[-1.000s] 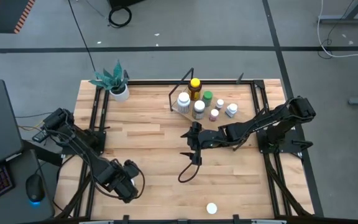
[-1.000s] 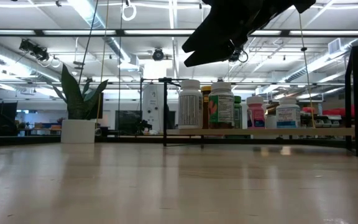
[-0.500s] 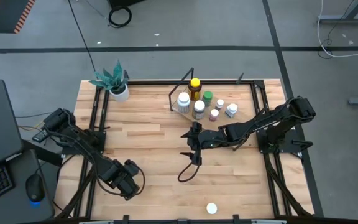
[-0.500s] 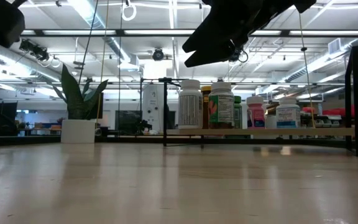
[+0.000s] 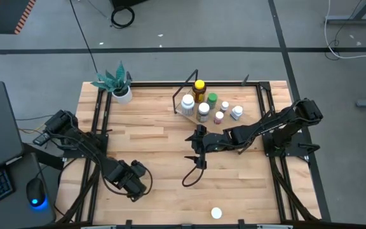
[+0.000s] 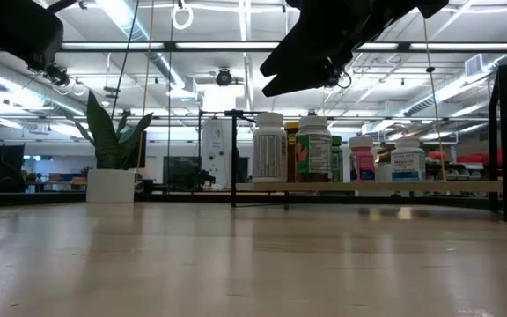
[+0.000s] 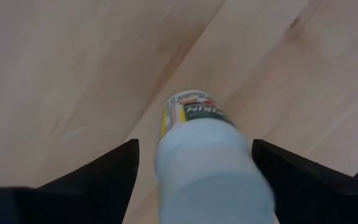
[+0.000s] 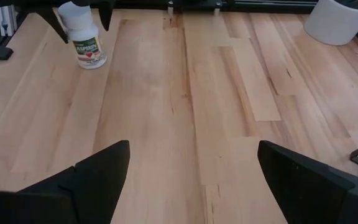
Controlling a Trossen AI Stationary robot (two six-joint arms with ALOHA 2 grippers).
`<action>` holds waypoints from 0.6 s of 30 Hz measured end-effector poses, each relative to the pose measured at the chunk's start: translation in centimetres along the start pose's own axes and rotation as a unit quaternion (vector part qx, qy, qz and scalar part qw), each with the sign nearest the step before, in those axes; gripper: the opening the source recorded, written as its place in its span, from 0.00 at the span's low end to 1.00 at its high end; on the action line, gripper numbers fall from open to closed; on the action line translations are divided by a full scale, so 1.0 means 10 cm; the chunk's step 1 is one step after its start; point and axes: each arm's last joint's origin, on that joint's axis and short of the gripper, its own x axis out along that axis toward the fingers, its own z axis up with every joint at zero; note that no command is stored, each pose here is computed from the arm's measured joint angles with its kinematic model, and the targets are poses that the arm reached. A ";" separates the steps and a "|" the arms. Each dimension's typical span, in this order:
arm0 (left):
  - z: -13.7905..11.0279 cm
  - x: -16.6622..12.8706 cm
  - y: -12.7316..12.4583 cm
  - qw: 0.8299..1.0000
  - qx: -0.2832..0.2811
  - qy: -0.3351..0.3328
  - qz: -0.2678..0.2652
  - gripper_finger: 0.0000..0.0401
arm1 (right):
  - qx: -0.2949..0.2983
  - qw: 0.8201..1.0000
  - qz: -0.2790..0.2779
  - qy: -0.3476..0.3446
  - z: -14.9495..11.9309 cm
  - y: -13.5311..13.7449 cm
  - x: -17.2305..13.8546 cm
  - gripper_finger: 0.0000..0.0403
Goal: Pick and place medicine bottles onto shelf by color
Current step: Put the white and green pill bottle on the shelf
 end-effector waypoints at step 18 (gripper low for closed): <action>0.03 0.00 -0.02 0.999 -0.023 0.028 -0.021 0.62 | 0.002 1.000 0.007 0.008 -0.01 0.00 0.00 0.90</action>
